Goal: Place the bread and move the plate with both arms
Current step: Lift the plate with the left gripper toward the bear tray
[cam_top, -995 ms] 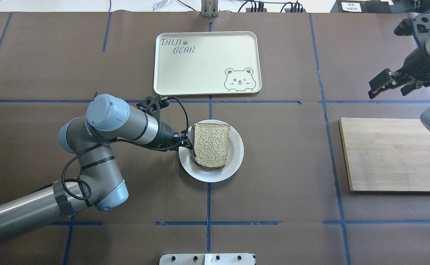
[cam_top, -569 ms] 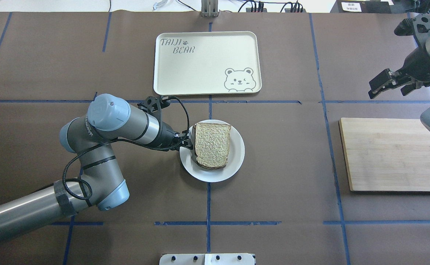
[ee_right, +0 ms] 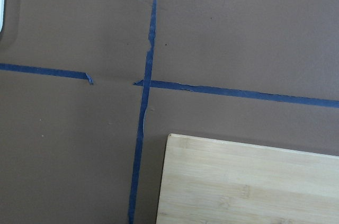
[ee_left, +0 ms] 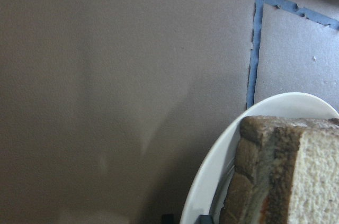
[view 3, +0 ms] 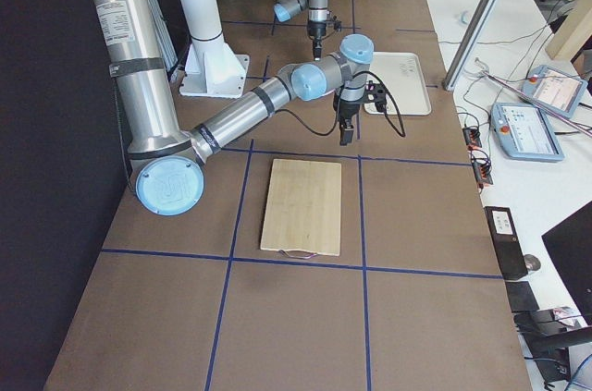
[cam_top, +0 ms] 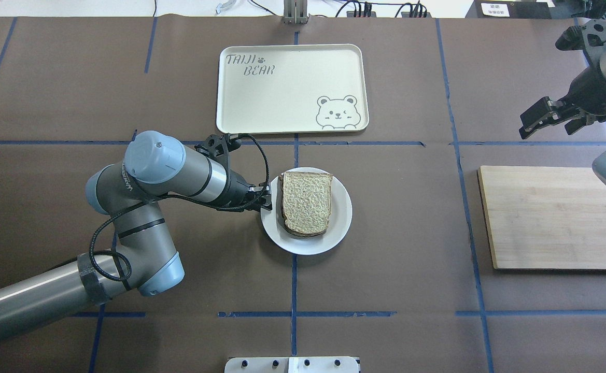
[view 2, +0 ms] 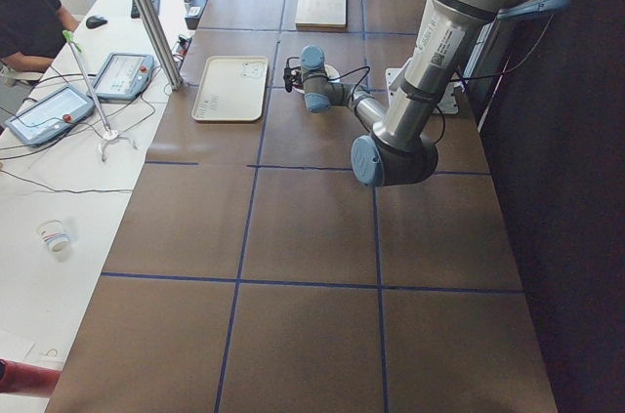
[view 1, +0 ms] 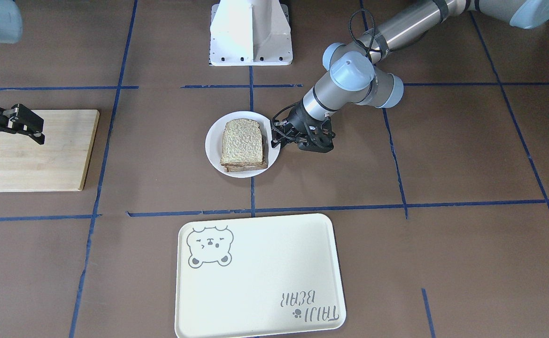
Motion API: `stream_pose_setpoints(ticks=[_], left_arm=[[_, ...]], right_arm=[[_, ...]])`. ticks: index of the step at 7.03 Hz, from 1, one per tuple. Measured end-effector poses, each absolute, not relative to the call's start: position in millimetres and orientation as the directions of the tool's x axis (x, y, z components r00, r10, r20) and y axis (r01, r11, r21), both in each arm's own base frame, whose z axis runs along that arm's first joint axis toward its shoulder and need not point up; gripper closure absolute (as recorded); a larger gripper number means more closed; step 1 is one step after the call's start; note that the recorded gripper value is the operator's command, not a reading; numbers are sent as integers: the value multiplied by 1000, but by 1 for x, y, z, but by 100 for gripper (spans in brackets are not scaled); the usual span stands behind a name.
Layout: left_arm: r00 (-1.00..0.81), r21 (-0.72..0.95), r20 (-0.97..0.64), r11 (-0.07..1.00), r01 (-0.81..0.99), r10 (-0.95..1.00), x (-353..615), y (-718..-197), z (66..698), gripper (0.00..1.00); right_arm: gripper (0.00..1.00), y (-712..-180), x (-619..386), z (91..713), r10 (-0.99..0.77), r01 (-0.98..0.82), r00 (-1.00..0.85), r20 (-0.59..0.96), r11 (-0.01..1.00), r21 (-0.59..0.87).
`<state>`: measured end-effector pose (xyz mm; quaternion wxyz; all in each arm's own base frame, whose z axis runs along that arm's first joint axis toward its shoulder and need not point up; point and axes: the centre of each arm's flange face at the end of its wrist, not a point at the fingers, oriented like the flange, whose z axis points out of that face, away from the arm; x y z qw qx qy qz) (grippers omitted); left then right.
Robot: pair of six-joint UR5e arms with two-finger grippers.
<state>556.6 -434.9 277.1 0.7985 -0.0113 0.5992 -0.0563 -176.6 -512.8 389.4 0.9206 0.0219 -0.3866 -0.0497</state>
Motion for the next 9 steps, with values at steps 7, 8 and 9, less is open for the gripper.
stream_pose_setpoints(ticks=[7,8,9], left_arm=[[207,-148,-964,985,93,-165,557,-436,229,87],[198,-151,-966,984,94,-168,556,-436,224,92],[185,-157,-968,983,95,-173,555,-435,216,94]], right_arm=[[0,-513,-171,390,-104,66,697,710,995,80],[0,-513,-171,390,-103,65,696,710,995,80],[0,-513,-170,390,-101,64,697,710,995,79]])
